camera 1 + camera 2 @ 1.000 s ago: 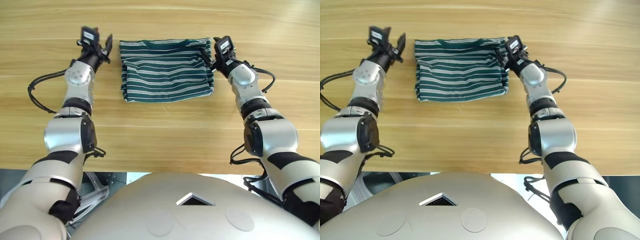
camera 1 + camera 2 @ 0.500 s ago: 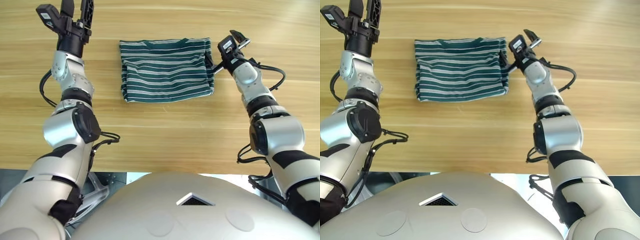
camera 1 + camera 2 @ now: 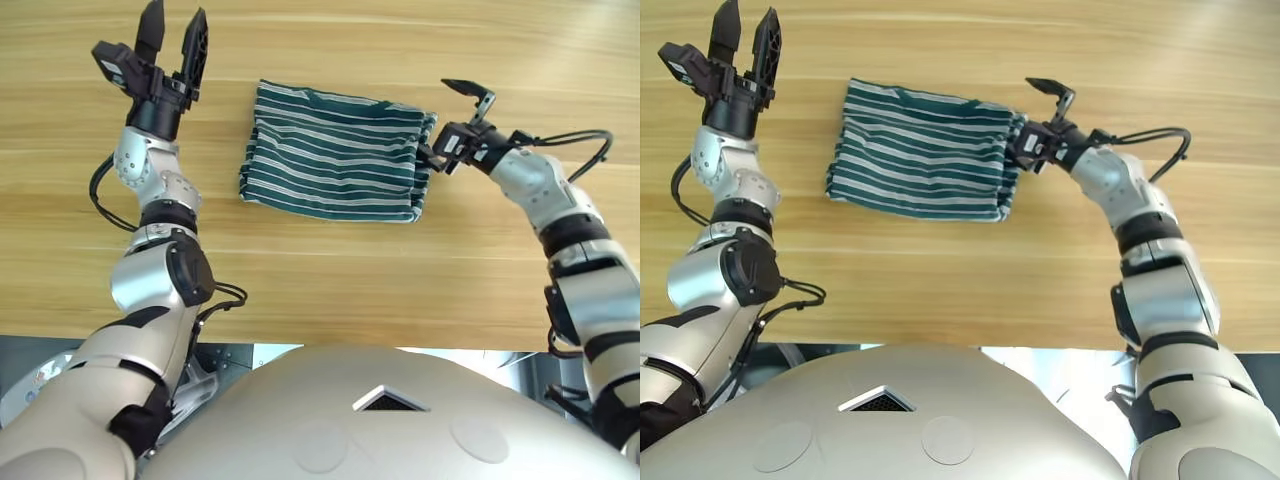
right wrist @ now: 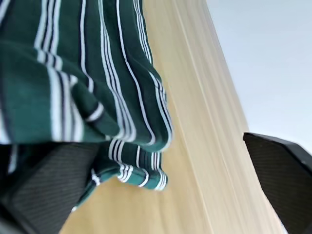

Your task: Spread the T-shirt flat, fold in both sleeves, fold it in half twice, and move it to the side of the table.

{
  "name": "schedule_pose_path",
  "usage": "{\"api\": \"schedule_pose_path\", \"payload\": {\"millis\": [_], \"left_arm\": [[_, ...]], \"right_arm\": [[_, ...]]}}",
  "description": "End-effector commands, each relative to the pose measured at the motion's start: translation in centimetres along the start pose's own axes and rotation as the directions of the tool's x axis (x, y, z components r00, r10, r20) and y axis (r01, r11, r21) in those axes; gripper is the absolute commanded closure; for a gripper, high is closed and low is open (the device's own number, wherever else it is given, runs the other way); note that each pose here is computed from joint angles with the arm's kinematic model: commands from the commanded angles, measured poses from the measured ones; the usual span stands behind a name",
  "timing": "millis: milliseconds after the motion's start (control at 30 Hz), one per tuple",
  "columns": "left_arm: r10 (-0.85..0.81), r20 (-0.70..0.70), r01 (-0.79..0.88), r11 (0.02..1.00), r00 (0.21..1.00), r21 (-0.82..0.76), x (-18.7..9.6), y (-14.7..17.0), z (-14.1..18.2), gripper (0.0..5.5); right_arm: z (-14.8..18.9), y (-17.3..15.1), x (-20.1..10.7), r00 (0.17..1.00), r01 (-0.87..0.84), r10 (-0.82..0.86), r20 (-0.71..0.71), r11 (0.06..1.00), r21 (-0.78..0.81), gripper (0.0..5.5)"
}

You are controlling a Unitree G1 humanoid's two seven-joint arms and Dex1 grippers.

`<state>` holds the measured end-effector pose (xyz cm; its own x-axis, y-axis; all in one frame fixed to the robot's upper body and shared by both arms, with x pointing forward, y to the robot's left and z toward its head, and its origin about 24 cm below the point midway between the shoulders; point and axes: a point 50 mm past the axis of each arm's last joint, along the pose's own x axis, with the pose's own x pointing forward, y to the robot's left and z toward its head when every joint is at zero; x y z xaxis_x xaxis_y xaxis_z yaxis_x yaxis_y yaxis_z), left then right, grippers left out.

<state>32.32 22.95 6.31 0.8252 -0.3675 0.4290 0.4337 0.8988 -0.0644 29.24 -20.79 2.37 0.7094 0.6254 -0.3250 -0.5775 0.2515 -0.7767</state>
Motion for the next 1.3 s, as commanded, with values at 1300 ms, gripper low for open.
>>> {"api": "schedule_pose_path", "payload": {"millis": [1300], "left_arm": [[-0.082,0.008,0.082,0.997,0.997,0.01,1.0,-2.0,-0.6,2.06]], "right_arm": [[7.9,6.2,7.0,0.857,-0.457,0.451,0.25,0.889,-0.04,0.14]]}}
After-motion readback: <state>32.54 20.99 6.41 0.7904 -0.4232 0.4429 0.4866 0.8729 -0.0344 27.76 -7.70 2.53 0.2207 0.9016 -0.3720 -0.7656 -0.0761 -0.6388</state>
